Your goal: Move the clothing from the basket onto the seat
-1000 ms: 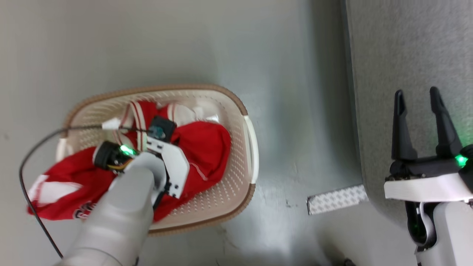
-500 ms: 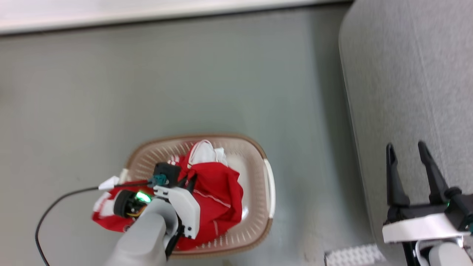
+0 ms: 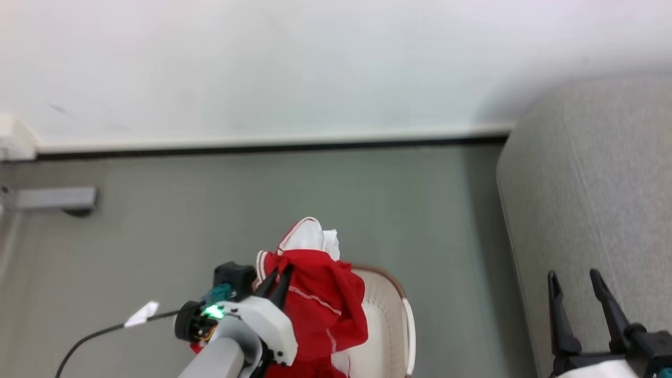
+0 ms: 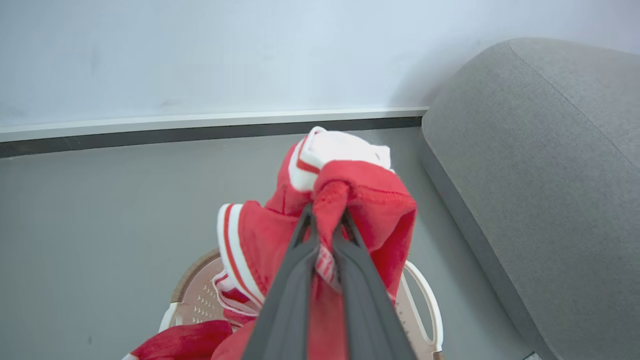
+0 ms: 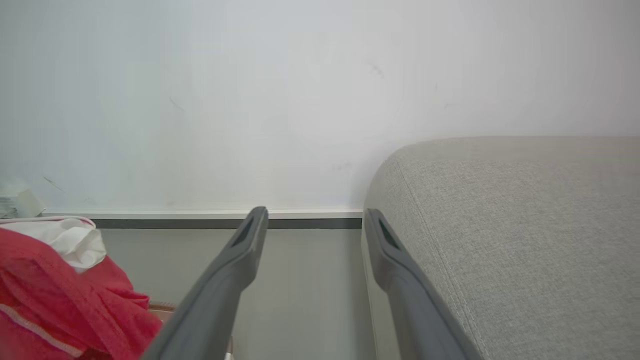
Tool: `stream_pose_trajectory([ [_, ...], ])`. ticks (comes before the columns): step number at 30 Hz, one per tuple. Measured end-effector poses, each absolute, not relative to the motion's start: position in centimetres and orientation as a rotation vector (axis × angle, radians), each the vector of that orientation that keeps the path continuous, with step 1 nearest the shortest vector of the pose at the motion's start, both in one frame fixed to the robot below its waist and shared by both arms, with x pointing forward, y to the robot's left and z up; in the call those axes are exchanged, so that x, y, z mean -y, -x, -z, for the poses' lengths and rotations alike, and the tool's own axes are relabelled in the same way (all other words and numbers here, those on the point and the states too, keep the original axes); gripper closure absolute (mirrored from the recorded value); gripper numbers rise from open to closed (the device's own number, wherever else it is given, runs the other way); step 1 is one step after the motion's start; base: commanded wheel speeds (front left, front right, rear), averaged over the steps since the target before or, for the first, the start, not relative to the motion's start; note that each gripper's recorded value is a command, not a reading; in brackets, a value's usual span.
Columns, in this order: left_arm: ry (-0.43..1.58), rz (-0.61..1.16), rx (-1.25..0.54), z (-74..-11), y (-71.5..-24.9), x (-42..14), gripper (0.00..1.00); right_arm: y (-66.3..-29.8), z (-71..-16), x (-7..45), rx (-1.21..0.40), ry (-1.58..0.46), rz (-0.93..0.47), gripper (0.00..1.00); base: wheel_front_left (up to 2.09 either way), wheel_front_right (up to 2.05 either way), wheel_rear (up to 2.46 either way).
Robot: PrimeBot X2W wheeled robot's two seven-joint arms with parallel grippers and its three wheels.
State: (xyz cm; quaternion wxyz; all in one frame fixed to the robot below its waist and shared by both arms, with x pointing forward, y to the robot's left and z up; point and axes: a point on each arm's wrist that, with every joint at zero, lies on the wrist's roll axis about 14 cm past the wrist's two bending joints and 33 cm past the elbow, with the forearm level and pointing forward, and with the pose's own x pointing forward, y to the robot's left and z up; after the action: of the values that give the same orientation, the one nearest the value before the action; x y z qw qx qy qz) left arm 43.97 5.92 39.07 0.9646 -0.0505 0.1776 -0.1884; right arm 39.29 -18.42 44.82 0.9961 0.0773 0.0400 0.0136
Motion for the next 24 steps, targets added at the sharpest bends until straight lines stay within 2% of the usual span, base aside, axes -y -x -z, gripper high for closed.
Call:
stream_pose_trajectory([
  [12, 0.163, 0.277, -0.115, -46.7, -40.3, -9.5, 1.00, -35.8, -47.1, 17.5, -0.023, -0.156, -0.058, 0.00, 0.00, 0.00, 0.00],
  [24, 0.150, 0.232, -0.082, -48.1, -38.0, -11.5, 1.00, -34.6, -48.1, 17.1, 0.006, -0.147, -0.075, 0.00, 0.00, 0.00, 0.00],
])
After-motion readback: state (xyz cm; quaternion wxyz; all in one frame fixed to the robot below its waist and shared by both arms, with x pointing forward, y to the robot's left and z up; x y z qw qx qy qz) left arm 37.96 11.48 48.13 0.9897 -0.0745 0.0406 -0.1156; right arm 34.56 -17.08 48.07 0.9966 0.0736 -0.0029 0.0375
